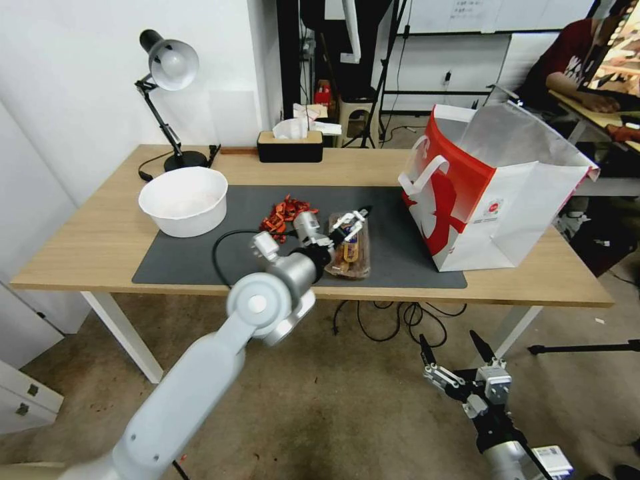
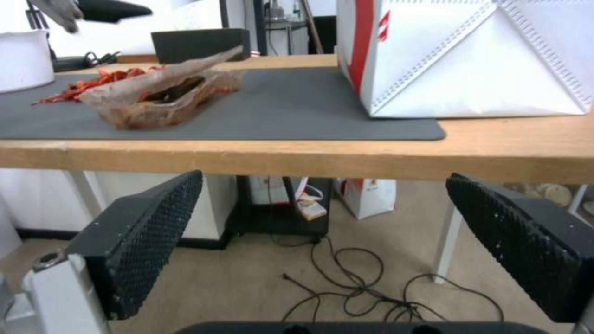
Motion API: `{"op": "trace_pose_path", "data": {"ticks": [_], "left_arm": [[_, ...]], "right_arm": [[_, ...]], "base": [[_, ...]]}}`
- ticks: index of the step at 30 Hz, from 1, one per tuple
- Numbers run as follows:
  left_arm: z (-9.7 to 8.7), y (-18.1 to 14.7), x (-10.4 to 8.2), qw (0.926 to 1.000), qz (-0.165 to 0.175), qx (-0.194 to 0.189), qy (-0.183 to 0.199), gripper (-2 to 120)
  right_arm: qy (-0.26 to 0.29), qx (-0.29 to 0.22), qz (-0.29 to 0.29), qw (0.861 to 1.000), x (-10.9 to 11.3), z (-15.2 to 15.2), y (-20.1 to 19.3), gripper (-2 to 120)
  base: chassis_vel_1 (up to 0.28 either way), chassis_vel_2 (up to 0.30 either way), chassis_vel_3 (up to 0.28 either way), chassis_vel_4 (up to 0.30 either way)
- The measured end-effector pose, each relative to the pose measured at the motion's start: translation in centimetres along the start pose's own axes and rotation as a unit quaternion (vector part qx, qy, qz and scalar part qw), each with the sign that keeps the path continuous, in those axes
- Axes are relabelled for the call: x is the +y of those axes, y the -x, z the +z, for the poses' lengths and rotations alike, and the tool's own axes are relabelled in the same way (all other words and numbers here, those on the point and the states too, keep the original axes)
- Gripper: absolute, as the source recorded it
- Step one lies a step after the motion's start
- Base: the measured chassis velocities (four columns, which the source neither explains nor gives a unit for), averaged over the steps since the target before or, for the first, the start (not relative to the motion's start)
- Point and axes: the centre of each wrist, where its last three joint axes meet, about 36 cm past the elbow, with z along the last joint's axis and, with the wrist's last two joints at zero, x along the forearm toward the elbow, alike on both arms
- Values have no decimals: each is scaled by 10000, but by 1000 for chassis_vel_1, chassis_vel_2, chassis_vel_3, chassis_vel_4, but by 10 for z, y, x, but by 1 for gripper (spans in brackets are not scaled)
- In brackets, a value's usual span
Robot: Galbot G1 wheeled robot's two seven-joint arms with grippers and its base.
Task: Close the disposable takeout box, then place it into the delivery bag.
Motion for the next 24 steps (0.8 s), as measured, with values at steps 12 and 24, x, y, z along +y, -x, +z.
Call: {"op": "trace_pose_path", "data": {"ticks": [12, 24], "left_arm": [[-11, 11, 0, 9889, 29, -174, 1473, 100], [-104, -18, 69, 8083, 544, 285, 5856, 66]], "right_arm": [[28, -135, 18, 9999, -1, -6, 3, 100], [342, -780, -486, 9952, -24, -52, 35, 100]], "base": [[0, 0, 0, 0], [0, 0, 0, 0]]}}
